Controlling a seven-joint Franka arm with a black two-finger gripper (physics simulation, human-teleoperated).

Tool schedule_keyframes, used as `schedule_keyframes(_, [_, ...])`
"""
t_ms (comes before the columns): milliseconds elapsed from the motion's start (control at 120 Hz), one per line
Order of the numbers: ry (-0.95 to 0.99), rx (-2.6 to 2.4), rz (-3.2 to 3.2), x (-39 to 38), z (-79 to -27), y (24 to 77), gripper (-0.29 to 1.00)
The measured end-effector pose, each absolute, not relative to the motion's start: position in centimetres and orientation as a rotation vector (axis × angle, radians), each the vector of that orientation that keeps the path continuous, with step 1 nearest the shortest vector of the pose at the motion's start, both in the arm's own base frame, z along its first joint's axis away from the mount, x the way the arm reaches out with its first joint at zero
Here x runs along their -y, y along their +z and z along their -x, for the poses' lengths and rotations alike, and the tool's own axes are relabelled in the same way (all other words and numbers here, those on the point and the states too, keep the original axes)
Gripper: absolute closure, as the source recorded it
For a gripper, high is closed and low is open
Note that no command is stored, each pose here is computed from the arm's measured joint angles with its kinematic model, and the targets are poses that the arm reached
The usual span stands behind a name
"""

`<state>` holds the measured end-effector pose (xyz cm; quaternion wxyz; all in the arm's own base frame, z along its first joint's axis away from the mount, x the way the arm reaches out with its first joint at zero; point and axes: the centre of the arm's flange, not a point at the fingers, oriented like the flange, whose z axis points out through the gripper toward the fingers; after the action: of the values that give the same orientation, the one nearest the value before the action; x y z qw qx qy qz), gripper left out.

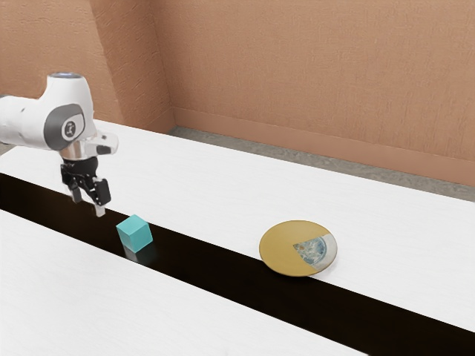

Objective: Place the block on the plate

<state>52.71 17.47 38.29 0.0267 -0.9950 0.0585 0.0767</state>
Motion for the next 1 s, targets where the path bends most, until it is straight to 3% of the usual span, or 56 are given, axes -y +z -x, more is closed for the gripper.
schedule_keyframes(117, [0.091, -0.427, 3.043, -12.0, -55.6, 36.7, 0.0])
schedule_keyframes(267, [0.023, -0.404, 3.097, -12.2, -55.8, 34.1, 0.0])
schedule_keyframes(1000, [0.016, -0.427, 3.114, -12.9, -56.7, 27.4, 0.02])
